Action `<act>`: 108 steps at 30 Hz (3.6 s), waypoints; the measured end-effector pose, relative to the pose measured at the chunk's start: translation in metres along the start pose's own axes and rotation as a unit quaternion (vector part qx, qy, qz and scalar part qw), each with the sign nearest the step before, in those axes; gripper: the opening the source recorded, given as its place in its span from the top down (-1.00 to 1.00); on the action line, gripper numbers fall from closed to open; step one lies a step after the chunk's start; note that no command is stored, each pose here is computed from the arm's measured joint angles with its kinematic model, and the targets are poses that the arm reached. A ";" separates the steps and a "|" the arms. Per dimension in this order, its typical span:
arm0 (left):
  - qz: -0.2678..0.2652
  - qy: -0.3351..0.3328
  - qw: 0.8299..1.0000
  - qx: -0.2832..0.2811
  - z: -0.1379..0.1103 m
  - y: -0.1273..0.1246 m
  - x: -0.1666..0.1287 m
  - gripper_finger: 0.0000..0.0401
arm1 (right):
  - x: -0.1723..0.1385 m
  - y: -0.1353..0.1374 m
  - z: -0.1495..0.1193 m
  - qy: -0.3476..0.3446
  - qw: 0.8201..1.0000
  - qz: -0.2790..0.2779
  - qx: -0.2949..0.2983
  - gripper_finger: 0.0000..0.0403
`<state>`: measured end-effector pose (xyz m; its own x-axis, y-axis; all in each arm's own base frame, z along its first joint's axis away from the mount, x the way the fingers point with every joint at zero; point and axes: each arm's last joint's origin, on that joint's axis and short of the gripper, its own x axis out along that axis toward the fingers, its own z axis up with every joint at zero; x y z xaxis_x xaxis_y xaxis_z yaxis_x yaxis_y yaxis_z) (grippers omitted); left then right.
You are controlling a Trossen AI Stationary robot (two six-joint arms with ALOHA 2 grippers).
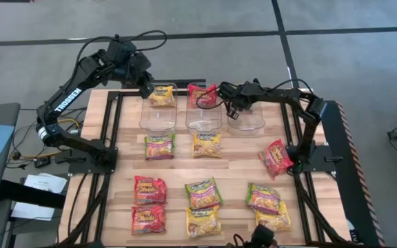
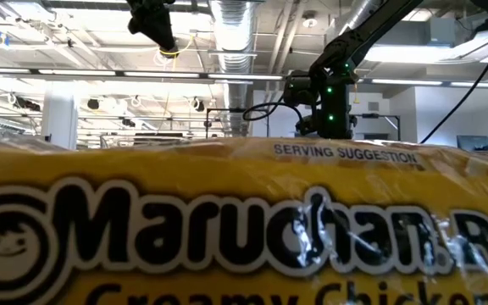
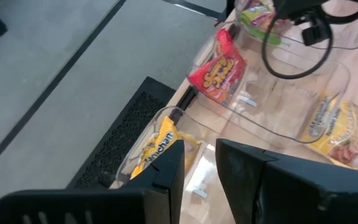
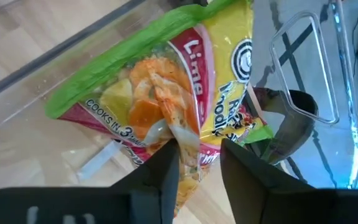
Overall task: Sort Maruchan noodles
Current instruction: Put the green noodle pack into the right transparent bin
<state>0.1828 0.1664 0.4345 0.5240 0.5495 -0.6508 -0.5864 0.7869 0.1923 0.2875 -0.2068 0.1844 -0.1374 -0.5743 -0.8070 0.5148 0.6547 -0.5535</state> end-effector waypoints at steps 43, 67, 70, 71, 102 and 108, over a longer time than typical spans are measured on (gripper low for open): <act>0.009 0.002 1.000 0.007 0.000 0.001 0.000 0.60 | 0.027 -0.085 0.009 0.126 0.900 0.305 0.286 0.12; 0.010 0.002 1.000 0.008 0.000 0.001 0.000 0.60 | 0.043 -0.056 0.016 0.148 0.933 0.245 0.219 -0.04; 0.011 0.002 1.000 0.008 0.000 0.001 0.000 0.60 | 0.045 -0.054 0.015 0.146 0.933 0.245 0.220 0.16; 0.011 0.002 1.000 0.008 0.000 0.001 0.000 0.60 | 0.045 -0.053 0.014 0.146 0.932 0.245 0.222 0.24; 0.010 0.002 1.000 0.008 0.000 0.001 0.000 0.60 | -0.016 -0.033 0.028 0.178 0.956 0.153 0.176 0.97; 0.011 0.002 1.000 0.009 0.000 0.001 0.000 0.60 | -0.029 -0.034 0.032 0.171 0.964 0.119 0.167 0.97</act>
<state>0.1821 0.1671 0.4345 0.5088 0.5650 -0.6496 -0.5864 0.7799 0.2191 0.3007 -0.2283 0.2329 -0.2238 -0.1950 -0.9549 0.8019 0.5201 -0.2941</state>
